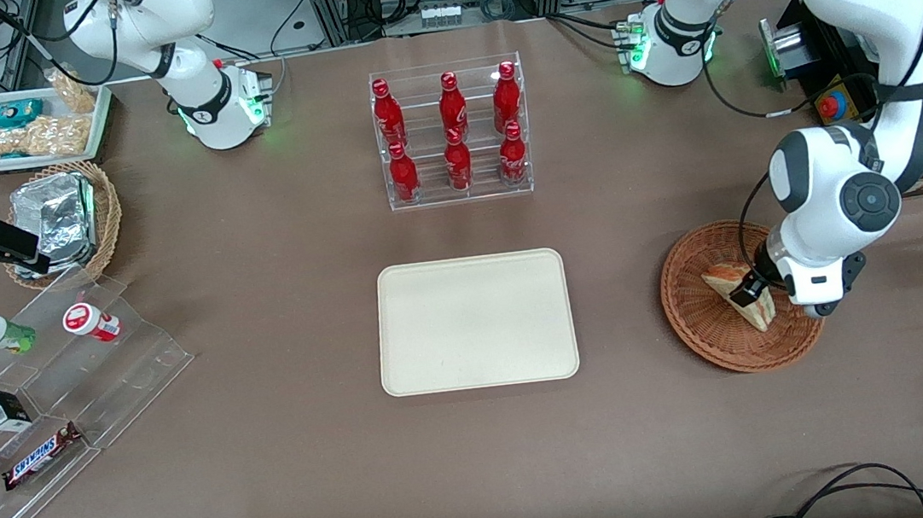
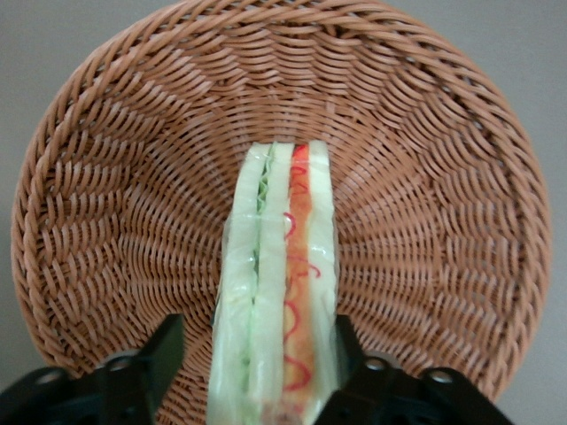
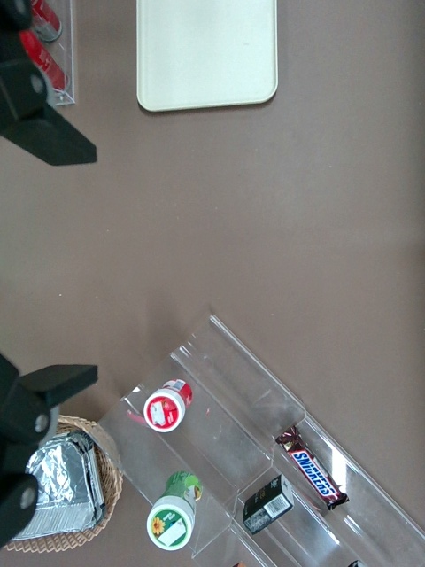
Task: Place sandwich from basket to tray
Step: 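Close the left gripper on the sandwich and lift it from the basket, then carry the sandwich with the left gripper over the cream tray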
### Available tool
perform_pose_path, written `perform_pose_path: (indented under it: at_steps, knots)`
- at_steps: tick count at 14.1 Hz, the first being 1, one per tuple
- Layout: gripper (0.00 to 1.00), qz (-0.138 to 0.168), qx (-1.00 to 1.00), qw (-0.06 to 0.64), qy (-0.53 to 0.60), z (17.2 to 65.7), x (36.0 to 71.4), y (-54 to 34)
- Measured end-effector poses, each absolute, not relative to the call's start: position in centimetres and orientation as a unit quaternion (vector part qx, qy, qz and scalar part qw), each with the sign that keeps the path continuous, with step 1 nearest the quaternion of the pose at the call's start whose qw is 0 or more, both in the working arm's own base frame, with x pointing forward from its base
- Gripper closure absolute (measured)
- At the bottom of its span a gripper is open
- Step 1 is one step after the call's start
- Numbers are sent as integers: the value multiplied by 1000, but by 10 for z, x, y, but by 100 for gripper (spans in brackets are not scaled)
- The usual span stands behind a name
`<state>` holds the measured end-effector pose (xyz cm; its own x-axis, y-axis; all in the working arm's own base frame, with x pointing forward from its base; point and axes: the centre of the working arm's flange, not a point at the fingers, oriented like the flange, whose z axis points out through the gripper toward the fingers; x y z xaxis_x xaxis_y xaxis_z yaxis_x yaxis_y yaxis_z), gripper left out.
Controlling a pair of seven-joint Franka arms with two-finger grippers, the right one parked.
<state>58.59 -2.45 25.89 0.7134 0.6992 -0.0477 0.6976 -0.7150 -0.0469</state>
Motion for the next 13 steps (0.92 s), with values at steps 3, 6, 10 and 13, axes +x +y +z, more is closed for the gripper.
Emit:
perform_pose_path:
  at_steps: [3,6,10,13]
  knots:
    - [59,32,-926,13,-377,263,587,-23]
    - [82,65,-926,28,-371,295,591,-28]
    - [86,76,-950,24,-303,354,602,-72]
    - [86,55,-982,-5,-179,353,603,-144]
